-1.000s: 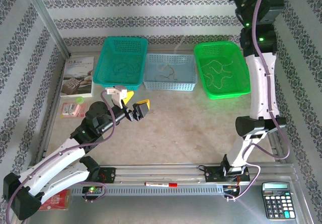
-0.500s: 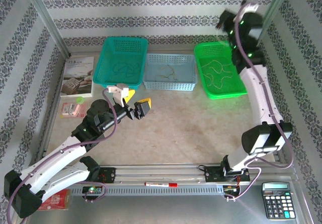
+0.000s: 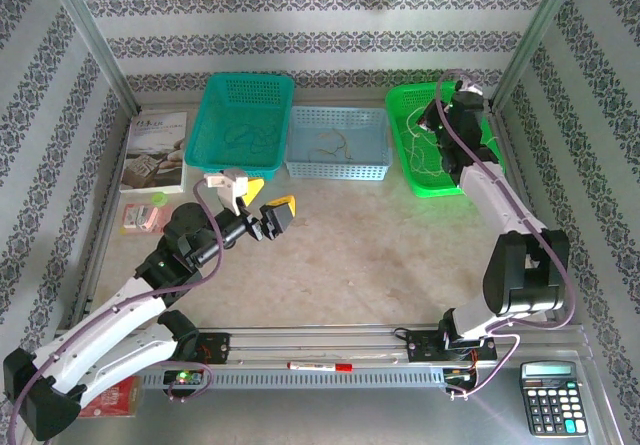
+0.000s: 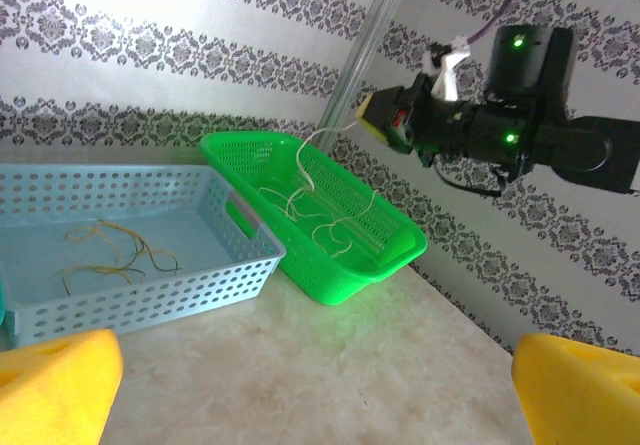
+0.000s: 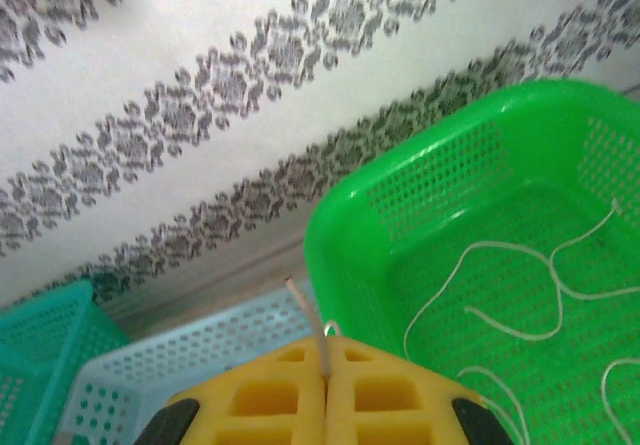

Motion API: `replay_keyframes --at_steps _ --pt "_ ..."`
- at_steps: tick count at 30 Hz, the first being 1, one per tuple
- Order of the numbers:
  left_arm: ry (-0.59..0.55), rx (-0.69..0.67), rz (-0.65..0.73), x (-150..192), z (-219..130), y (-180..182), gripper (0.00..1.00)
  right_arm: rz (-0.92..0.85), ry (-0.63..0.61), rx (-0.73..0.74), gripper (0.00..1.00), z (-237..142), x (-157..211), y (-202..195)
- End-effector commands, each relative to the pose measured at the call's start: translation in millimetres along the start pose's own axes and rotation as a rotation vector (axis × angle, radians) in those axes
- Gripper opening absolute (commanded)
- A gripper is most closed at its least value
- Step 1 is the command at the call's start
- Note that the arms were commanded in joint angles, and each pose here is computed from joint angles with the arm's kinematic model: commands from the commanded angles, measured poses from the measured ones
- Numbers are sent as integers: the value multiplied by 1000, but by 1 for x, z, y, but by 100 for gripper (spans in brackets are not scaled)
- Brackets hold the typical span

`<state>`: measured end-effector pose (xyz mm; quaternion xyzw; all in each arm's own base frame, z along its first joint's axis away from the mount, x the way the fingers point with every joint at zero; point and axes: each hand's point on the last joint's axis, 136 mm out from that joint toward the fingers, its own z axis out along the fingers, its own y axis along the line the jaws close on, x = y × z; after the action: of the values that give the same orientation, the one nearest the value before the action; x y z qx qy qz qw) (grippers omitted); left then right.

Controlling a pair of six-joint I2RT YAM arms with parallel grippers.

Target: Untangle the cables

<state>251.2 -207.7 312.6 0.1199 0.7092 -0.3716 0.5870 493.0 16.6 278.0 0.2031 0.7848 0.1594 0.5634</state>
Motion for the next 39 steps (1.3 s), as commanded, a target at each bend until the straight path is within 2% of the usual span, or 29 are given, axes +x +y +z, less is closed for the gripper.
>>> replay_keyframes --at_steps 1,6,13,17,20,21,23,26,30,39 --pt "-20 4 -17 -2 -1 2 100 -14 -131 11 0 -11 -43 5" --pt "-12 -3 -13 -1 -2 3 100 -54 -152 91 0 3 -49 -9" --pt "-11 -13 -13 -1 -1 5 100 -68 -105 234 0 32 -27 -53" --pt "-9 -21 -17 1 1 7 100 -83 -36 307 0 47 -6 -81" --pt "16 -23 -1 1 6 6 100 -151 96 315 50 65 18 -81" --pt "25 -21 2 1 7 5 100 -182 127 330 60 68 24 -78" --pt "38 -15 7 0 10 3 100 -252 144 340 70 69 33 -66" --pt "46 -8 7 -3 13 1 100 -332 132 343 76 65 37 -47" --pt "57 0 -2 -3 18 -1 100 -353 125 354 77 56 39 -41" --pt "73 13 -32 1 20 -2 100 -154 140 402 77 31 33 -95"
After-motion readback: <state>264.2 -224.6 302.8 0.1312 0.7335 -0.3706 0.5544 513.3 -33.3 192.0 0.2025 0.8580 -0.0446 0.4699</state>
